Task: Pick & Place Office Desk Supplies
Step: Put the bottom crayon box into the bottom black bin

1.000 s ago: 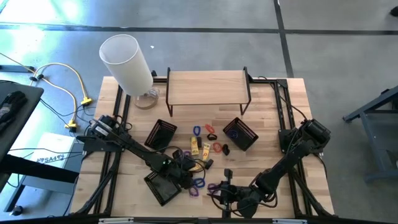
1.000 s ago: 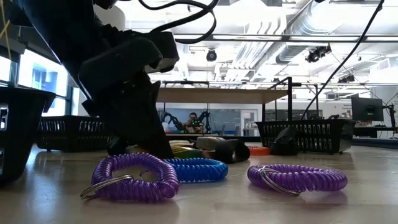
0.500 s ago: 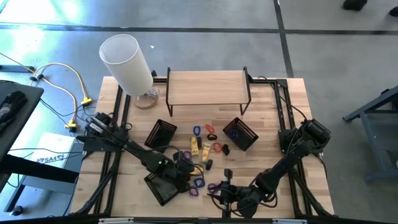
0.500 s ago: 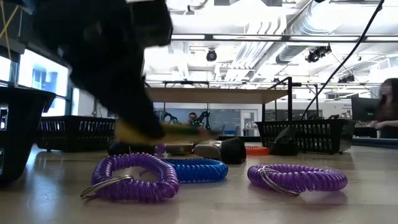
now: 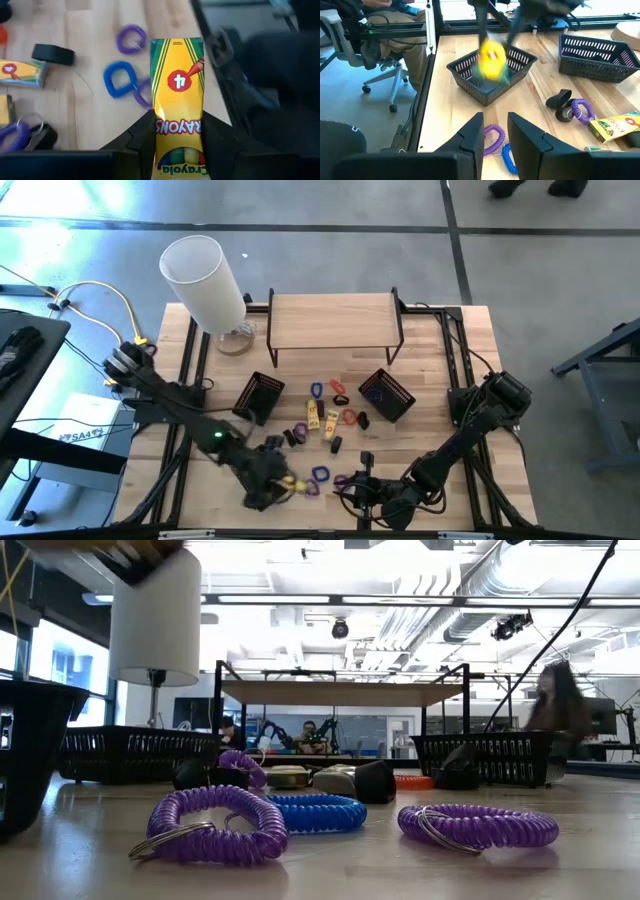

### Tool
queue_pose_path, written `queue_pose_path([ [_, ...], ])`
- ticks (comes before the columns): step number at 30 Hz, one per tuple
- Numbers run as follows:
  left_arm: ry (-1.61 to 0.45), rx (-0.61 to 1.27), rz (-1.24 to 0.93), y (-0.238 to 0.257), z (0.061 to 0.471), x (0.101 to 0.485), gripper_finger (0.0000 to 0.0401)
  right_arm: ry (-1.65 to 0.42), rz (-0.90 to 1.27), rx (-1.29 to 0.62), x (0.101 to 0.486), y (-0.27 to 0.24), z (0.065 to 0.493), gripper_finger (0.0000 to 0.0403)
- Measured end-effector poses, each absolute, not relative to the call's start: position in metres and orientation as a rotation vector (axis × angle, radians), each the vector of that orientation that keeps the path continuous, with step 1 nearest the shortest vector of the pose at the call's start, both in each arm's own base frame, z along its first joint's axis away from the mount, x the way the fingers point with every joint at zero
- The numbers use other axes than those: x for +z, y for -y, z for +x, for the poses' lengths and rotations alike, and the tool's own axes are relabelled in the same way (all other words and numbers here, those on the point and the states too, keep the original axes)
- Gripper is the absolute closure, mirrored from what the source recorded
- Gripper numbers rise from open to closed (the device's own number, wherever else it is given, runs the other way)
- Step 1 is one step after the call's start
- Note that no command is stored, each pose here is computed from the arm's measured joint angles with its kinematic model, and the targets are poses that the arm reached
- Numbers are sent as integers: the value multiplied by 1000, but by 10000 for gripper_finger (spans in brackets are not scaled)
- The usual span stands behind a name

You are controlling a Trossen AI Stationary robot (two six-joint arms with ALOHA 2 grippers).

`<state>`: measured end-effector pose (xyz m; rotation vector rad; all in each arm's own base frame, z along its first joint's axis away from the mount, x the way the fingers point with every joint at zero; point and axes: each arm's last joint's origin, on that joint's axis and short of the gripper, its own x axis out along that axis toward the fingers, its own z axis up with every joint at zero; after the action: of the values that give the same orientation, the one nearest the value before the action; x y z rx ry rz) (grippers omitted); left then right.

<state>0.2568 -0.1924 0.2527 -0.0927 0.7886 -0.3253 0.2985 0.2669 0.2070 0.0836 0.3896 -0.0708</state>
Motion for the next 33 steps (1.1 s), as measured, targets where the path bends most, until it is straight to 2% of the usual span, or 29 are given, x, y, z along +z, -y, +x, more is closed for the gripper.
queue_pose_path([
  [6, -816, -414, 32, 204, 219, 268, 278, -390, 83, -71, 207, -267, 298, 329],
  [13, -929, -337, 210, 218, 206, 240, 278, -389, 85, -78, 207, -265, 300, 329],
  [25, -1118, -196, 238, 207, 211, 215, 278, -382, 124, -105, 208, -258, 307, 329],
  [33, -1126, -181, 217, 207, 210, 215, 278, -378, 130, -117, 208, -254, 310, 329],
])
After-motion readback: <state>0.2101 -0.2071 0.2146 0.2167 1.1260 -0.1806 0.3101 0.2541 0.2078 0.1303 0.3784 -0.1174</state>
